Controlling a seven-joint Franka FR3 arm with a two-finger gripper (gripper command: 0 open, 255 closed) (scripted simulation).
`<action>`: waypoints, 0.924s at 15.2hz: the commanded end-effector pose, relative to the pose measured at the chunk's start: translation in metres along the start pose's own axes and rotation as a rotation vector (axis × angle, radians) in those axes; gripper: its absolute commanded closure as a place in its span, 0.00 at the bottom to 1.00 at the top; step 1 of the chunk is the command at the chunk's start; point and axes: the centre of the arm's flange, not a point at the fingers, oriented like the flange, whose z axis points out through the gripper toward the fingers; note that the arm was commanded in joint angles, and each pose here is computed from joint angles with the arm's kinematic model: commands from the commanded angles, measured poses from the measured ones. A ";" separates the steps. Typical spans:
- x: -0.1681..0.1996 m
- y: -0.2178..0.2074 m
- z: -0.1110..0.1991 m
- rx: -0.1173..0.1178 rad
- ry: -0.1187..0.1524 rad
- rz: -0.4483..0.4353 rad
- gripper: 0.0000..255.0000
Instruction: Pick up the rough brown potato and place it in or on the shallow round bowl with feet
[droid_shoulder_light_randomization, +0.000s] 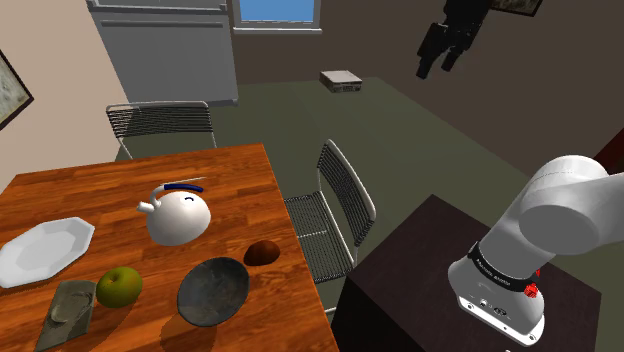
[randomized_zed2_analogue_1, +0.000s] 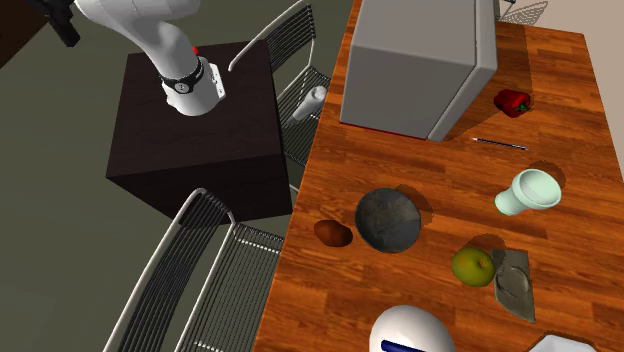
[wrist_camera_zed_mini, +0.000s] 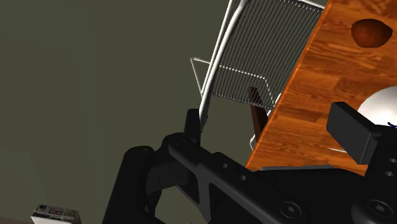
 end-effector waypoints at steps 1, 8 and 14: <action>0.000 0.000 0.000 0.000 0.000 0.000 0.00; 0.052 -0.025 0.073 0.059 -0.035 -0.165 0.00; 0.090 -0.055 0.136 0.109 -0.066 -0.306 0.00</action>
